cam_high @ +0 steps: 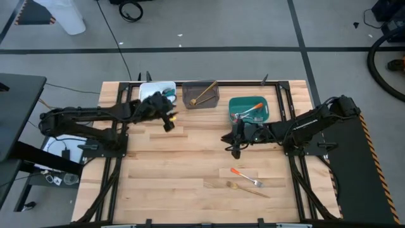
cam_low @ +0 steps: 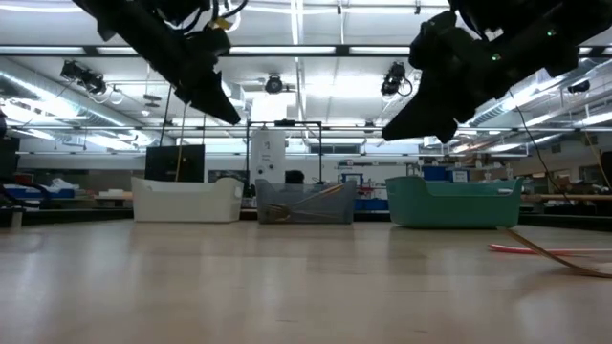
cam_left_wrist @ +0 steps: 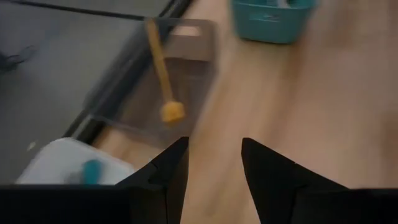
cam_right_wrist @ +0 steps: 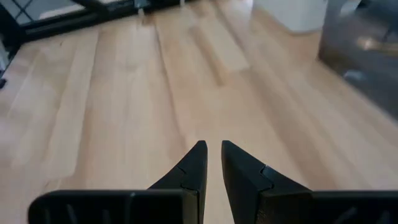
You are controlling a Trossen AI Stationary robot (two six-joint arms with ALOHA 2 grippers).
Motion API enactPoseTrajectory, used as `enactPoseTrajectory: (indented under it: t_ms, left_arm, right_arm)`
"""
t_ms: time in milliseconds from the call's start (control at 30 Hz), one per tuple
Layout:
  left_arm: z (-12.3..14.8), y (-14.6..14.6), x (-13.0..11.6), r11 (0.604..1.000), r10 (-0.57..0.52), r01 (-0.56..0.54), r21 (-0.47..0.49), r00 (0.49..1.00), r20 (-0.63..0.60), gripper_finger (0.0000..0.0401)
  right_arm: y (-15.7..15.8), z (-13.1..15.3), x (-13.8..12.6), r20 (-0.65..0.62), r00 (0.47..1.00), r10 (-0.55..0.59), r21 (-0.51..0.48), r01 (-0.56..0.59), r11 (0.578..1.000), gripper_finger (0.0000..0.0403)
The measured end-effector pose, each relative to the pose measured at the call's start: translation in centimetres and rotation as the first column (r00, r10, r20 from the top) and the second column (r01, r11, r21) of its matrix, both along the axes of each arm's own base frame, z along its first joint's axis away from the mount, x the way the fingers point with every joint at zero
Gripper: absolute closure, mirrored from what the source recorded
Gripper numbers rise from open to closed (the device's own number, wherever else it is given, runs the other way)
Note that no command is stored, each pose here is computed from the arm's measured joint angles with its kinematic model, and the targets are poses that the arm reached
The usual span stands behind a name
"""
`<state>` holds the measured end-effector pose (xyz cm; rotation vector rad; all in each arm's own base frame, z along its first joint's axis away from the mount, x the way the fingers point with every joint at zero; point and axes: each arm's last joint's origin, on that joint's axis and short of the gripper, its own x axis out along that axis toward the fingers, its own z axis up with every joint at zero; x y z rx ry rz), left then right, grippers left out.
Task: Sort silverware by color (type)
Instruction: Put the orange fork into the green bin
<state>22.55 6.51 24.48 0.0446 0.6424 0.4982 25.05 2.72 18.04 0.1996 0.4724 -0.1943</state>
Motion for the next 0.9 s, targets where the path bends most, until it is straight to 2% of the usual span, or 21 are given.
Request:
enactPoseTrajectory:
  t_ms: [300,600,767,900]
  left_arm:
    - [0.0,-4.6,1.0,0.987,-0.147,0.150,-0.063,0.988,0.046,0.0245]
    - [-0.1,-7.8,1.1,0.965,-0.206,0.217,-0.149,0.975,0.089,0.0245]
    - [-0.2,-8.8,1.0,0.954,-0.197,0.217,-0.207,0.974,0.115,0.0245]
    - [-0.2,-9.3,1.0,0.947,-0.186,0.212,-0.242,0.974,0.126,0.0245]
  right_arm:
    - [2.8,-0.9,-1.1,-0.091,0.996,0.024,0.128,-0.012,0.992,0.0343]
    - [5.3,-1.9,-2.7,-0.203,0.979,0.027,0.218,0.019,0.976,0.0348]
    - [6.5,-2.3,-3.5,-0.258,0.966,0.031,0.274,0.042,0.961,0.0348]
    - [8.0,-1.7,-3.2,-0.332,0.943,0.035,0.254,0.054,0.966,0.0348]
